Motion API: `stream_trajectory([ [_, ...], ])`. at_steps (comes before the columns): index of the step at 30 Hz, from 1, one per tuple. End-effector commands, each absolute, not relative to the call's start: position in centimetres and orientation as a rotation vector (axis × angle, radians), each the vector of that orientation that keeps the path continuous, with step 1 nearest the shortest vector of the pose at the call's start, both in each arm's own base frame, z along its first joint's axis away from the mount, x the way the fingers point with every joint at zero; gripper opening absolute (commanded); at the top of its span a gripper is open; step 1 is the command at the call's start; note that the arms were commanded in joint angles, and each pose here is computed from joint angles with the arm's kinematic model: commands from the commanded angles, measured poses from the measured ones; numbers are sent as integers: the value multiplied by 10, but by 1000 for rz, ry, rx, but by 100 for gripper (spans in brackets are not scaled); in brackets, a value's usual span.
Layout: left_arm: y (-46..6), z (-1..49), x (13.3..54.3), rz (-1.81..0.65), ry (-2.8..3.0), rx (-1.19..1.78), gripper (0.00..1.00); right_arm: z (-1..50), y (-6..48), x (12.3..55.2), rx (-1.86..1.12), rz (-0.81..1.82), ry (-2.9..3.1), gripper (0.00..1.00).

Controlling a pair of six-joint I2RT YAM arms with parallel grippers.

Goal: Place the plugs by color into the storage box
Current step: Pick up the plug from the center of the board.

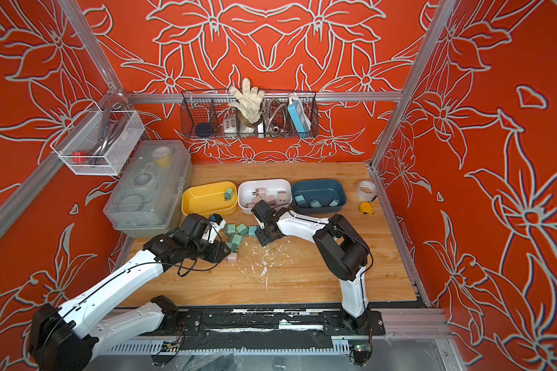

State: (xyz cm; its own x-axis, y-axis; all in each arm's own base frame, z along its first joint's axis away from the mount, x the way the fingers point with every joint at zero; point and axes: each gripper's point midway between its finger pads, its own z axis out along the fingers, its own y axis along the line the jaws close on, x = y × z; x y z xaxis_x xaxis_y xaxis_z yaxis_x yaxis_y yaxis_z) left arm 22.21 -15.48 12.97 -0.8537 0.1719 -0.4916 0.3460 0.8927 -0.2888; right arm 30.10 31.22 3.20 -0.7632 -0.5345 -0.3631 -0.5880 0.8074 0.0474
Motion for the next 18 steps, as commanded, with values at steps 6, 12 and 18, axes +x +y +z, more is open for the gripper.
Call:
stream_trajectory([
  [6, -154, 133, 224, -499, 2575, 382, 53, 39, 301, 289, -858, 219, 2645, 41],
  [12, -152, 138, 225, -484, 2555, 372, 53, 59, 296, 285, -904, 234, 2578, 38],
  [18, -152, 141, 227, -483, 2545, 367, 53, 83, 279, 291, -926, 194, 2531, 37],
])
